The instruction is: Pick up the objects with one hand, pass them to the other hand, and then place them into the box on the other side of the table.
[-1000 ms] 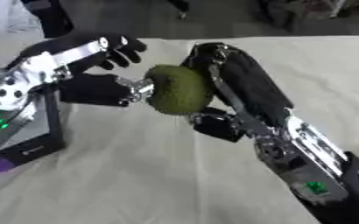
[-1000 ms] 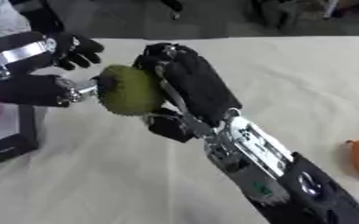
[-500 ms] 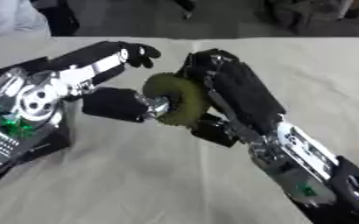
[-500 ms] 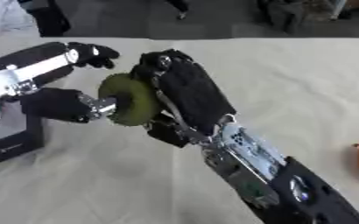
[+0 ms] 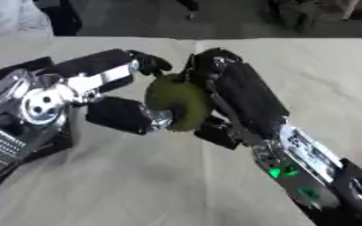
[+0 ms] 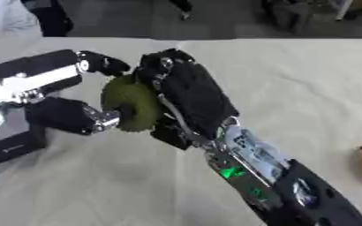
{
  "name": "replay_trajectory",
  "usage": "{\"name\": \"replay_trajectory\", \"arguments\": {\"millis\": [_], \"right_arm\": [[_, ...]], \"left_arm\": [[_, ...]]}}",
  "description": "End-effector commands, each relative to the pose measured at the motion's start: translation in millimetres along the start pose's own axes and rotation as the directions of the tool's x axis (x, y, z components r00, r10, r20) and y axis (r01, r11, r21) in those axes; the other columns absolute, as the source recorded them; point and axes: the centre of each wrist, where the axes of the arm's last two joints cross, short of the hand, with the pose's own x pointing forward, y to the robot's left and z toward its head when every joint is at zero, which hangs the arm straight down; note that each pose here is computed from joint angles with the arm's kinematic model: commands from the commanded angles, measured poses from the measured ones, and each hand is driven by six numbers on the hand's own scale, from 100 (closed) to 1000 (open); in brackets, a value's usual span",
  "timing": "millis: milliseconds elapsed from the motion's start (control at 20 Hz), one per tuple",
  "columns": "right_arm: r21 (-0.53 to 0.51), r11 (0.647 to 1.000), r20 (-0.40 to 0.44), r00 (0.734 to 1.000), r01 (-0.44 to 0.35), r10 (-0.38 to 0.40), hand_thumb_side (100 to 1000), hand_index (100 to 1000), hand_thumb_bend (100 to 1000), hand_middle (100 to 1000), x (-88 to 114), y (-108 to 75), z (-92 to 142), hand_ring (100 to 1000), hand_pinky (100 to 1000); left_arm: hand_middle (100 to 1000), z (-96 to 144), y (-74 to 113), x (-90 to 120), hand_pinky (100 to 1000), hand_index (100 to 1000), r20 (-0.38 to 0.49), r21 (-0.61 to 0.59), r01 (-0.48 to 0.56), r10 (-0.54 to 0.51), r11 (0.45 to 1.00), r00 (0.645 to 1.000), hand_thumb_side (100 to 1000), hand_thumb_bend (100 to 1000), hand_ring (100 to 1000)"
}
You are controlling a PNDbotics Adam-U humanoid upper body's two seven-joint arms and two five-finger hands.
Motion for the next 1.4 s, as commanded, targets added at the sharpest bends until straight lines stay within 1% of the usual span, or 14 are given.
{"name": "replay_trajectory", "arguments": {"millis": [50,300,500,550,650,750,800,950,1150,1200,1250,1300,1350,1400], "right_arm": [[-0.088,0.996,0.053,0.998,-0.032,0.037,100,564,100,488,4,-11.1,-9,587,720],[-0.125,0.992,0.075,0.996,-0.035,0.045,100,563,100,488,5,-9.1,-9,585,714],[-0.138,0.990,0.082,0.996,-0.026,0.037,100,563,100,487,4,-7.6,-8,585,712],[-0.134,0.991,0.080,0.996,-0.023,0.034,100,563,100,487,4,-6.7,-8,584,711],[-0.122,0.992,0.077,0.997,-0.020,0.029,100,563,100,486,3,-4.9,-7,583,710],[-0.107,0.994,0.074,0.997,-0.017,0.025,100,563,100,486,3,-3.4,-6,583,710],[-0.101,0.995,0.074,0.997,-0.016,0.024,100,563,100,486,3,-3.1,-6,583,710],[-0.086,0.996,0.074,0.997,-0.015,0.021,100,564,100,487,3,-2.4,-5,584,713],[-0.071,0.997,0.079,0.997,-0.013,0.018,100,567,100,490,3,-2.1,-5,590,717],[-0.070,0.997,0.079,0.997,-0.012,0.018,100,573,100,497,3,-2.2,-5,595,725],[-0.070,0.997,0.077,0.997,-0.011,0.017,100,577,100,501,3,-2.2,-5,599,733],[-0.071,0.997,0.075,0.997,-0.011,0.016,100,577,100,501,3,-2.1,-5,599,733],[-0.071,0.997,0.073,0.997,-0.010,0.015,100,593,100,517,2,-1.8,-5,609,743],[-0.069,0.998,0.070,0.997,-0.008,0.013,100,600,100,523,2,-1.2,-4,612,744]], "left_arm": [[813,-2,2.6,-2,961,938,-0.164,-0.202,-0.115,0.082,0.973,0.983,688,569,929],[779,-6,1.7,-5,932,906,-0.171,-0.224,-0.120,0.082,0.967,0.982,685,536,909],[665,-8,2.9,-5,894,818,-0.172,-0.211,-0.141,0.106,0.967,0.979,655,470,854],[624,-6,4.6,-4,889,795,-0.168,-0.187,-0.151,0.120,0.971,0.978,642,413,820],[594,-3,8.2,-1,868,774,-0.148,-0.126,-0.182,0.163,0.975,0.976,624,321,780],[562,2,11.0,2,837,744,-0.107,-0.066,-0.227,0.219,0.972,0.970,608,160,741],[556,3,11.5,3,826,739,-0.086,-0.043,-0.255,0.251,0.966,0.964,614,110,733],[528,4,10.8,4,808,708,-0.001,0.009,-0.332,0.332,0.943,0.943,646,100,696],[507,3,5.5,5,802,685,0.111,0.024,-0.408,0.403,0.913,0.908,508,100,676],[478,1,4.1,5,787,650,0.121,0.021,-0.422,0.417,0.906,0.901,442,100,653],[446,0,2.7,4,769,605,0.119,0.020,-0.434,0.428,0.901,0.896,407,100,623],[446,-2,1.6,3,769,605,0.112,0.021,-0.441,0.436,0.897,0.893,407,100,623],[351,-3,0.5,2,720,491,0.095,0.026,-0.445,0.441,0.895,0.892,372,100,537],[337,-6,-0.8,0,712,474,0.069,0.035,-0.447,0.444,0.894,0.893,355,100,525]]}}
